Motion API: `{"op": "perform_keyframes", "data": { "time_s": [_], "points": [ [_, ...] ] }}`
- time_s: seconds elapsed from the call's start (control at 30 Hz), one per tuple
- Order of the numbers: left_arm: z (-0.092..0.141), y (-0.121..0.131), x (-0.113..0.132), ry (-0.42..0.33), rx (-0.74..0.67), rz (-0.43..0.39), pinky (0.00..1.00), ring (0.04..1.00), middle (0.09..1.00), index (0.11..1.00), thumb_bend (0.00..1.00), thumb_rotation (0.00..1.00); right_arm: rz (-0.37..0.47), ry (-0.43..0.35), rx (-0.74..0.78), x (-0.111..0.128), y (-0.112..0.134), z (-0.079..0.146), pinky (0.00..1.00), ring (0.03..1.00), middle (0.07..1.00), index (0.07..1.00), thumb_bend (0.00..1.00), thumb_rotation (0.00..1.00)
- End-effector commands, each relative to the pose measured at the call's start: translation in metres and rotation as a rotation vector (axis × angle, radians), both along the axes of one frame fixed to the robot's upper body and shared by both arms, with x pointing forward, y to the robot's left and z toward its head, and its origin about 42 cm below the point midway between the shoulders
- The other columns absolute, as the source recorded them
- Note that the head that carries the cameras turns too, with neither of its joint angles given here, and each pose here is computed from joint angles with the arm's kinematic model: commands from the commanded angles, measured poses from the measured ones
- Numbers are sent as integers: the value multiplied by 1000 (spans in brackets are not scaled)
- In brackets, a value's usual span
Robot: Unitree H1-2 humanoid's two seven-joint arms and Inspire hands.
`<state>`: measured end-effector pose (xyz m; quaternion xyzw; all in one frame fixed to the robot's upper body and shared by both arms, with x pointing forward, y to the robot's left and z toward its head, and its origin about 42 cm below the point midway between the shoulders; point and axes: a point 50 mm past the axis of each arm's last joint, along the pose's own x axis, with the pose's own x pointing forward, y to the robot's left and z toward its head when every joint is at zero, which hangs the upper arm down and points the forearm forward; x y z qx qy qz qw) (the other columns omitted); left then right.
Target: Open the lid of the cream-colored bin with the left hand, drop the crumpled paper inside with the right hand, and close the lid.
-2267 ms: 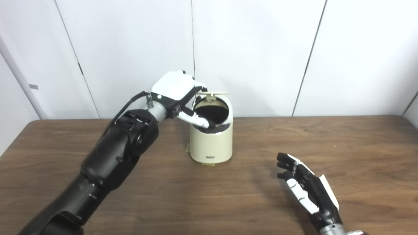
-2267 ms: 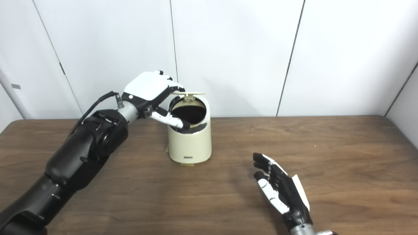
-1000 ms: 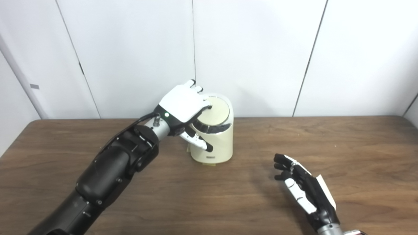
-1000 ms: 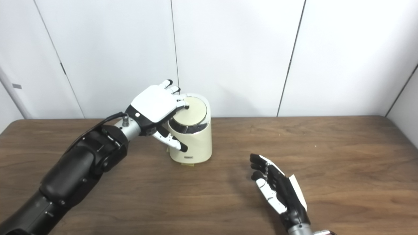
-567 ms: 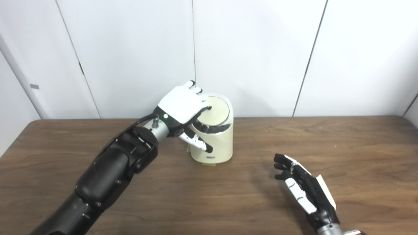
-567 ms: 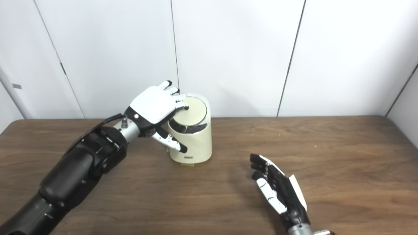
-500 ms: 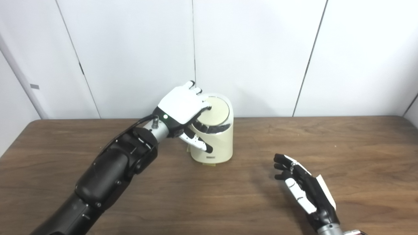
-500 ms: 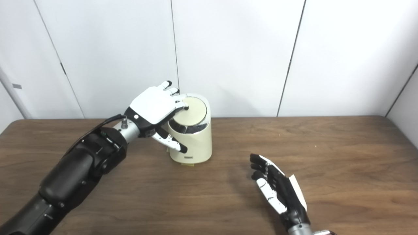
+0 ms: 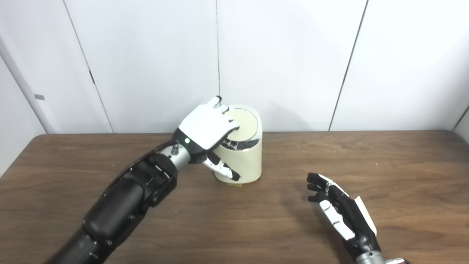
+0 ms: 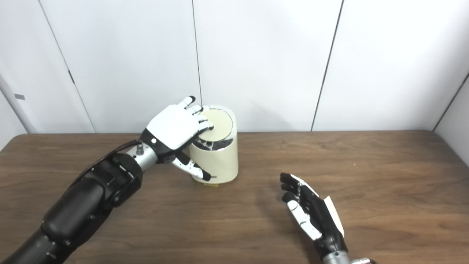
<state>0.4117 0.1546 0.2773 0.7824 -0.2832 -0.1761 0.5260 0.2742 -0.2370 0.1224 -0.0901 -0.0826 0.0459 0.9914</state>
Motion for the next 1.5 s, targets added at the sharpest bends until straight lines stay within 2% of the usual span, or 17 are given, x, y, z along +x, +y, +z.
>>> {"op": "perform_keyframes", "data": {
  "time_s": [0.0, 0.13, 0.33, 0.83, 1.07, 1.47],
  "points": [
    [2, -2, -5, -4, 38, -40, 1000, 911, 822, 817, 1000, 818, 2, -45, 17, 5, 4, 9, 711, 823, 834, 809, 203, 716],
    [-1, -3, -10, 3, 29, -59, 1000, 894, 811, 807, 1000, 785, 2, -48, 18, 6, 4, 9, 716, 826, 837, 811, 201, 714],
    [-6, -3, -11, 5, 52, -54, 1000, 894, 816, 810, 1000, 798, -1, -49, 20, 5, 5, 10, 708, 826, 837, 808, 205, 722],
    [-32, 3, 5, 52, 141, 3, 1000, 888, 798, 798, 1000, 779, -3, -53, 18, 6, 2, 9, 710, 818, 830, 806, 205, 708],
    [-32, 4, 6, 47, 134, 12, 1000, 894, 807, 809, 1000, 793, -3, -48, 16, 6, 2, 9, 713, 819, 829, 804, 235, 736],
    [-22, 6, 3, 6, 84, 29, 1000, 907, 823, 818, 981, 794, 5, -41, 16, 6, 2, 9, 709, 822, 832, 807, 207, 711]
  ]
}}
